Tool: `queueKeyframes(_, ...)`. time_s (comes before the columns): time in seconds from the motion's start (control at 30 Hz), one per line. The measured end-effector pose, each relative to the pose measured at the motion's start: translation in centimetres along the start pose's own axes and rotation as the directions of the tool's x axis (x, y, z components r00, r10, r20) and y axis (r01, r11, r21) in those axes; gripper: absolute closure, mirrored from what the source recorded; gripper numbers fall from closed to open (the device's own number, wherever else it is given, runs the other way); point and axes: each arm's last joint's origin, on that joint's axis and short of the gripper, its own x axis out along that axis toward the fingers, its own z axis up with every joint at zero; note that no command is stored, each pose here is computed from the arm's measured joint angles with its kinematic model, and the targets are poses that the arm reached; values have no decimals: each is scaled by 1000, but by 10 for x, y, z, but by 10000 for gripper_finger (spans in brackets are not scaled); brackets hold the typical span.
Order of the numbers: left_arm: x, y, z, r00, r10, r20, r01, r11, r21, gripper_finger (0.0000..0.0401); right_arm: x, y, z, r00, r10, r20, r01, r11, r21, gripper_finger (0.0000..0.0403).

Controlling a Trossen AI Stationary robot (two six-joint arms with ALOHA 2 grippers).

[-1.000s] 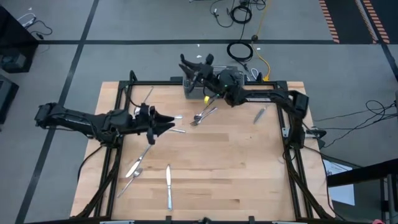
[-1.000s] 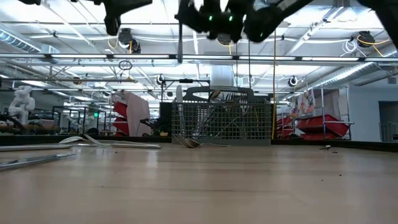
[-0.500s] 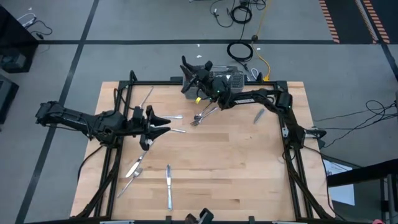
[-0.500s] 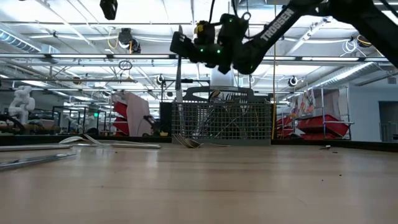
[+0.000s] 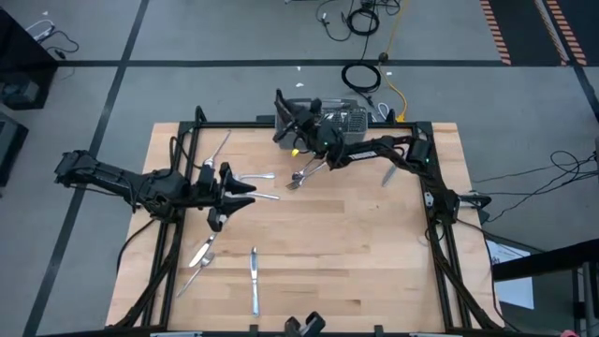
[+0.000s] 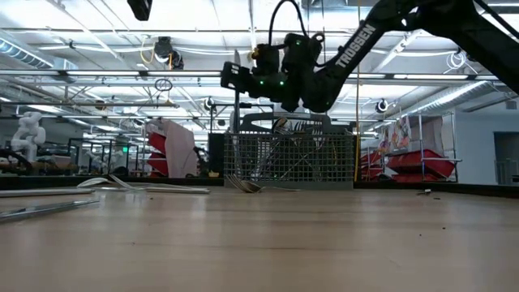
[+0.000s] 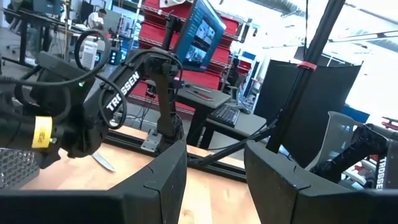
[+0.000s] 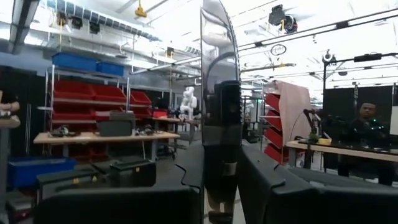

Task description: Sort silverware

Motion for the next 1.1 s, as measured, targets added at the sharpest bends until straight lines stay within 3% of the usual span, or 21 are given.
queueKeyframes(0.3, 0, 0, 0, 1000, 2, -3, -2, 1000, 2, 237, -11, -9, -7, 999, -30, 21, 29, 999, 38, 361)
queueKeyframes(0.57, 0, 0, 0, 1000, 9, 6, -9, 1000, -10, 237, -10, -10, -12, 999, -31, -20, 34, 988, 152, 361)
queueKeyframes(1.1, 0, 1, 1, 1000, 24, 11, -24, 1000, -12, 237, -14, -4, -26, 973, -120, -197, 167, 956, 243, 361)
